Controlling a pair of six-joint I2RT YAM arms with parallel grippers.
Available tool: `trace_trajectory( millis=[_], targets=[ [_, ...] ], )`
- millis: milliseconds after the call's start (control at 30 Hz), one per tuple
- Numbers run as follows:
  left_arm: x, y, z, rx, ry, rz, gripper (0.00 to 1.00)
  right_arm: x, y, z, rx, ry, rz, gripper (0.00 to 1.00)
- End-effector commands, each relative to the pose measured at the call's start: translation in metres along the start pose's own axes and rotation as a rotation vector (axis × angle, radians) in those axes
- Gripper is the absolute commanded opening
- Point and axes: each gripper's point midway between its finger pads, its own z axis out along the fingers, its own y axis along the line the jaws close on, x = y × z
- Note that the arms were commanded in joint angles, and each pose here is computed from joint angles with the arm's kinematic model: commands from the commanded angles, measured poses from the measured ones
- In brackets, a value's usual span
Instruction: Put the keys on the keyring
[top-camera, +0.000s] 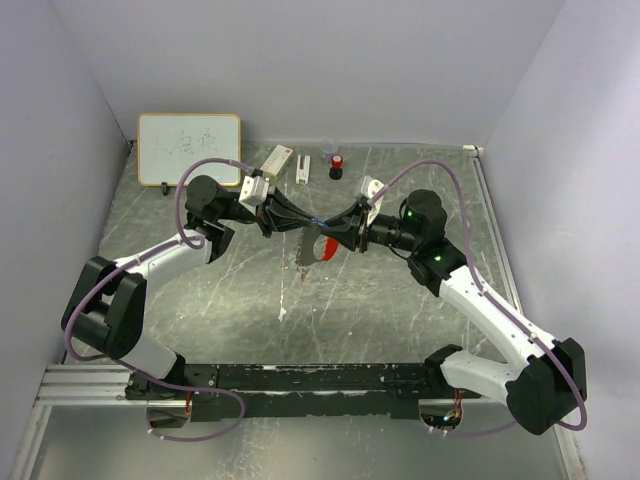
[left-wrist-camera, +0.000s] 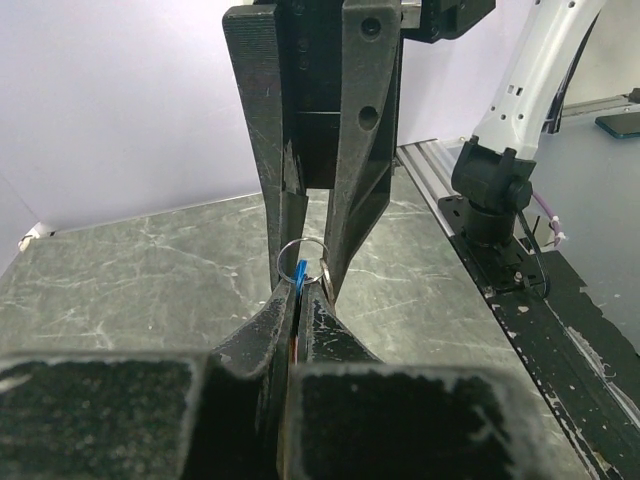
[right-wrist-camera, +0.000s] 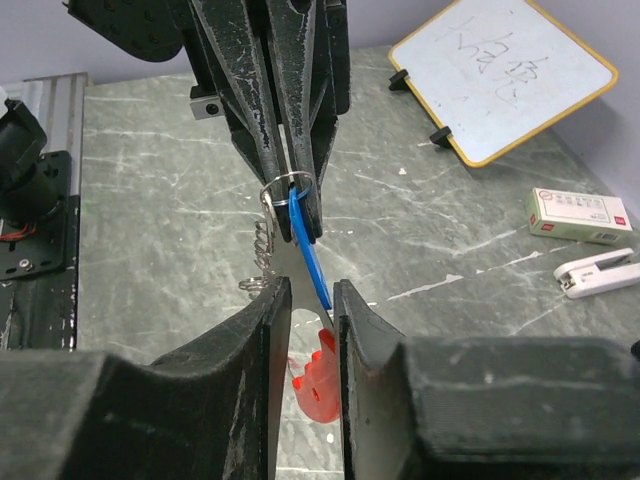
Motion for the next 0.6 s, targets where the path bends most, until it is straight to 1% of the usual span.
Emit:
trace_trajectory(
  millis=[0, 67, 133, 267, 567],
  targets=[
    [-0.0162, 0.0001, 0.0032, 0.04, -0.019, 0.064, 0.07, -0.0227, -0.0009, 0.002, -0.018, -0.056, -0.058, 0.21],
    [-0.0149, 0.0, 0.0032, 0.042, -0.016, 0.059, 0.07, -0.0242, -0.0011, 0.0022, -0.019, -0.059, -0.06, 0.19],
    [-0.0128, 0.0004, 0.0036, 0.041, -0.012, 0.053, 0.07, -0.0255, -0.001, 0.0026, -0.021, -0.061, -0.061, 0.14],
    [-0.011, 0.0004, 0.0041, 0.044, -0.008, 0.047, 0.07, -0.026, -0.0021, 0.0036, -0.022, -0.062, -0.06, 0.09],
    [-0.0067, -0.0007, 0.0059, 0.054, -0.005, 0.035, 0.07, -0.0291, -0.0005, 0.0054, -0.038, -0.076, -0.064, 0.07]
  ],
)
